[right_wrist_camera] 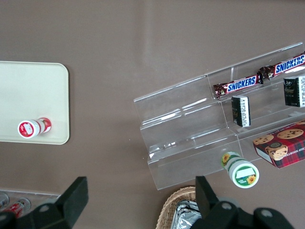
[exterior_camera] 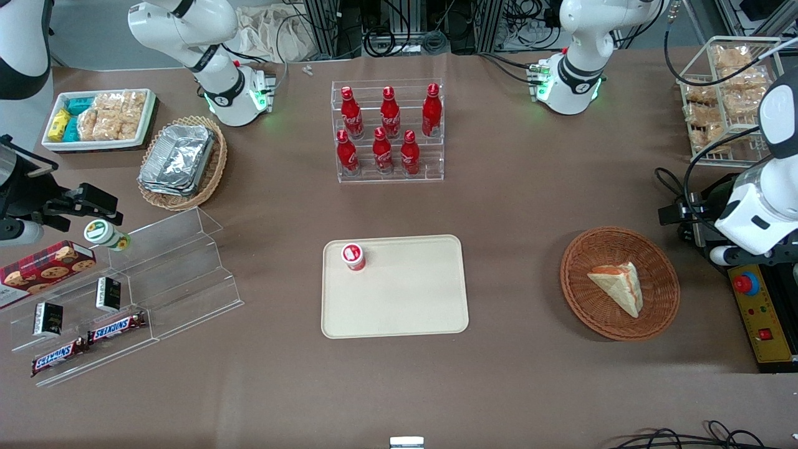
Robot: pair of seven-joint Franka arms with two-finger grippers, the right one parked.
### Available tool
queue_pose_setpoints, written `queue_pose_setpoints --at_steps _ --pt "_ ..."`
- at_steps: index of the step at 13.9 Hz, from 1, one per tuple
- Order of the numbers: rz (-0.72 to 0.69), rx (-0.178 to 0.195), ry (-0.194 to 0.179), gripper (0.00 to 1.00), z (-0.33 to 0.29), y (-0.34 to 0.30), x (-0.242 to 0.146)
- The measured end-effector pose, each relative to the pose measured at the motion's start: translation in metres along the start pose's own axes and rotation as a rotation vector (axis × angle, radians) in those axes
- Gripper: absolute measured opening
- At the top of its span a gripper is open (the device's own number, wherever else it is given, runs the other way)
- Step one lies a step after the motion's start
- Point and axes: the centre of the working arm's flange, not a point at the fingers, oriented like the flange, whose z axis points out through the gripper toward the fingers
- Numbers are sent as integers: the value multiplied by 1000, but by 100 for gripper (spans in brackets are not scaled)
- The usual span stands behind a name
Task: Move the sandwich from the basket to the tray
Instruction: 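Move the left gripper over the wrapped sandwich in the wicker basket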
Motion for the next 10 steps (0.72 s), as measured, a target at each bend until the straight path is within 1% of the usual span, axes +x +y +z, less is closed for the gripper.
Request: queue_pose_setpoints --at_steps 4,5,6,8,10 --pt "-40 -1 -6 100 5 0 3" --pt "-53 -3 -4 100 9 0 7" --pt "-70 -7 6 100 14 1 12" --pt "-171 -17 27 100 29 2 27" --pt "-257 -4 24 100 47 1 38"
